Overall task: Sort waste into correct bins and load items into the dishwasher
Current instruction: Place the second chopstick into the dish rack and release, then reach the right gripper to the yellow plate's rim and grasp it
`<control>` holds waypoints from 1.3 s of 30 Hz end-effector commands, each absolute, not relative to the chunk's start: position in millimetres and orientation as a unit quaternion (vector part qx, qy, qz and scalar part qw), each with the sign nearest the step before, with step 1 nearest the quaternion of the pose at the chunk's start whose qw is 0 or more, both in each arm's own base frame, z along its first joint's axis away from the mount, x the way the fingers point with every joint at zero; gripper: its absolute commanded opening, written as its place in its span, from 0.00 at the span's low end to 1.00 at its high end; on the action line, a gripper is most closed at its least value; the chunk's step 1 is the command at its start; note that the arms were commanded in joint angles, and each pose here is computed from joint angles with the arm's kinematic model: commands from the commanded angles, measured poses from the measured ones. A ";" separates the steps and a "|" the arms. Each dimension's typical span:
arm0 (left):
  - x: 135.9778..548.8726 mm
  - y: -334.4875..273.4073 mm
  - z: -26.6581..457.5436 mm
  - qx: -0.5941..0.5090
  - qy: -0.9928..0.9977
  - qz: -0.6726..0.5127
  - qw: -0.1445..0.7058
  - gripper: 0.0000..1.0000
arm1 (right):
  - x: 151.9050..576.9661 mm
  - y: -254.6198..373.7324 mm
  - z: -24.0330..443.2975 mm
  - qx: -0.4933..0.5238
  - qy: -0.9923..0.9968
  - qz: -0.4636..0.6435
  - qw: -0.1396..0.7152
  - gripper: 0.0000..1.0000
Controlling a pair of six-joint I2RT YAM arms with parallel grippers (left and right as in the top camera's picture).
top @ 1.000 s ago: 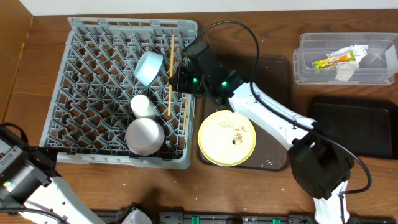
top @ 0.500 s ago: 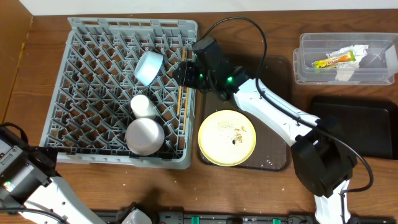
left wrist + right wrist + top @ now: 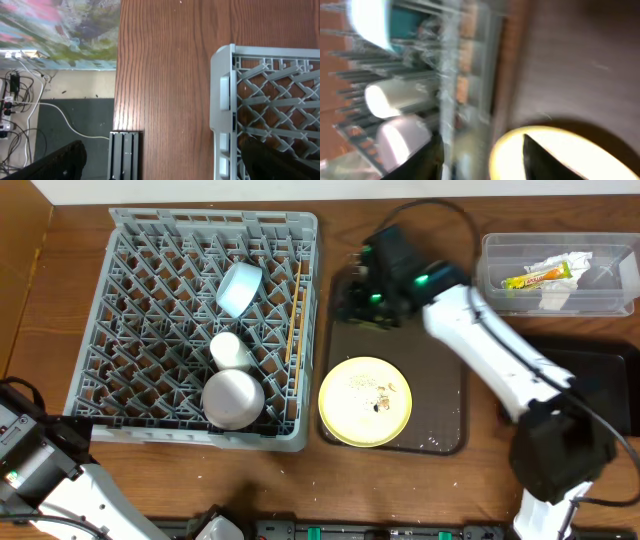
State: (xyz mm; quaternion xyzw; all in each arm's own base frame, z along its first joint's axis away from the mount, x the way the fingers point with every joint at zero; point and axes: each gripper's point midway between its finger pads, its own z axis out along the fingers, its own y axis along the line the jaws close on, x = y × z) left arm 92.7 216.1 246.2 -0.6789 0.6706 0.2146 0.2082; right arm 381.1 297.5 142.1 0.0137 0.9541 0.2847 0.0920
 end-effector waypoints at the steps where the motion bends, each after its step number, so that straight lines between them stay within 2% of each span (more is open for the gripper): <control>1: 90.0 217.7 252.7 -0.684 0.662 0.221 0.214 1.00 | 378.5 245.7 119.9 0.009 0.979 0.181 0.091 0.44; 4: 90.0 217.7 252.7 -0.684 0.662 0.221 0.214 1.00 | 363.7 222.1 95.5 0.006 0.990 0.128 0.059 0.56; 11: 90.0 217.7 252.7 -0.684 0.662 0.221 0.214 1.00 | 332.8 203.9 52.5 -0.027 0.995 0.095 0.009 0.57; 16: 90.0 217.7 252.7 -0.684 0.662 0.221 0.214 1.00 | 321.8 197.0 34.8 -0.036 0.996 0.087 -0.005 0.45; 24: 90.0 217.7 252.7 -0.684 0.662 0.221 0.214 1.00 | 308.7 190.4 16.0 -0.034 0.996 0.080 -0.020 0.41; 30: 90.0 217.7 252.7 -0.684 0.662 0.221 0.214 1.00 | 302.4 188.7 8.1 -0.036 0.996 0.077 -0.025 0.34; 36: 90.1 217.6 252.6 -0.684 0.662 0.221 0.214 1.00 | 313.6 167.0 6.6 -0.010 0.999 0.046 -0.011 0.21; 39: 90.0 217.7 252.7 -0.684 0.662 0.221 0.214 1.00 | 320.9 150.7 7.0 0.006 1.000 0.029 -0.004 0.21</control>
